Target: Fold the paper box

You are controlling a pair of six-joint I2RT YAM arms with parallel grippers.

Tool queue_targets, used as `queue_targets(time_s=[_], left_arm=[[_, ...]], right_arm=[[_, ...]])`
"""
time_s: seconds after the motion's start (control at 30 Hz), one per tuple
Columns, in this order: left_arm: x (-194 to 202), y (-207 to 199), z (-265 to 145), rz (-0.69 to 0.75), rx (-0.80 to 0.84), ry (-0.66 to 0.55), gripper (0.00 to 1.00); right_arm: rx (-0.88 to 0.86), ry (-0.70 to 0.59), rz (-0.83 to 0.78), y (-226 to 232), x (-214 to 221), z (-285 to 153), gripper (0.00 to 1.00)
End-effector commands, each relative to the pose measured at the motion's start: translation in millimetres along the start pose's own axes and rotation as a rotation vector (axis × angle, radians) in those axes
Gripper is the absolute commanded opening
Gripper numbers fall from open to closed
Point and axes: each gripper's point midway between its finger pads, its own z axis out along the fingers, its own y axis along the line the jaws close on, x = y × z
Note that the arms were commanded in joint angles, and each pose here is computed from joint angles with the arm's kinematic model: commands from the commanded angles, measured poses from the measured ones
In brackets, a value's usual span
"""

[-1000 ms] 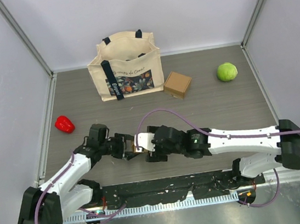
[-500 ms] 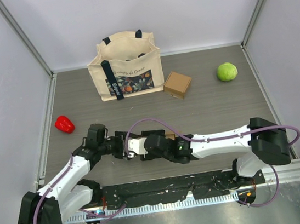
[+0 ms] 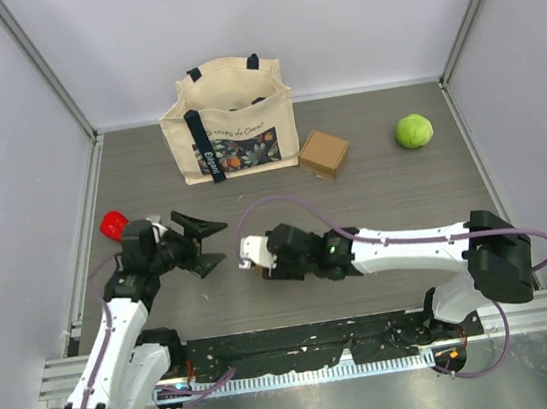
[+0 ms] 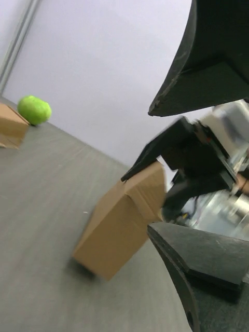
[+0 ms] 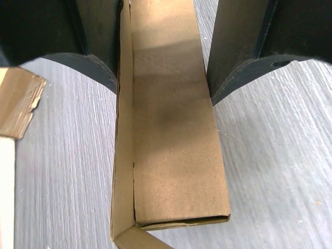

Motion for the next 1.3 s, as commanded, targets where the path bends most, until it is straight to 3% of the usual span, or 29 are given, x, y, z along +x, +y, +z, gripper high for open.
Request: queue_targets(time_s=[0.0, 0.1, 0.27, 0.33, 0.37, 0.5, 0.63, 1.2, 1.27], left_arm=[[-26, -5, -35, 0.472, -0.076, -0.222, 0.82], [-26, -22, -41, 0.641, -0.047, -0.24, 0.75], [-9, -28, -22, 0.848, -0.061, -0.093, 0.73], [5, -22, -6, 0.926, -0.083, -0.011, 0.57], [6, -24, 1, 0.995, -0.082, -0.008, 0.56], [19, -24, 19, 1.114, -0.125, 0.053, 0.65], [7, -32, 29, 1.212, -0.114, 0.001, 0.61], [4, -27, 63, 1.247, -0.202, 0.133, 0.56], [7, -26, 65, 1.236, -0.2, 0.16, 0.52]], right_arm=[[-0.198, -0.017, 0.179, -9, -6, -9, 0.5], [-0.288, 0.016, 0.212, -3, 1, -1, 0.58], [-0.313, 0.018, 0.259, -9, 9, 7, 0.59], [-0.327, 0.008, 0.268, -9, 8, 6, 0.59], [-0.329, 0.006, 0.269, -9, 8, 6, 0.59], [-0.315, 0.012, 0.279, -13, 10, 5, 0.59], [-0.318, 0.001, 0.286, -13, 8, 2, 0.58], [-0.307, -0.003, 0.285, -15, 7, 3, 0.55], [-0.306, -0.003, 0.288, -16, 7, 2, 0.55]])
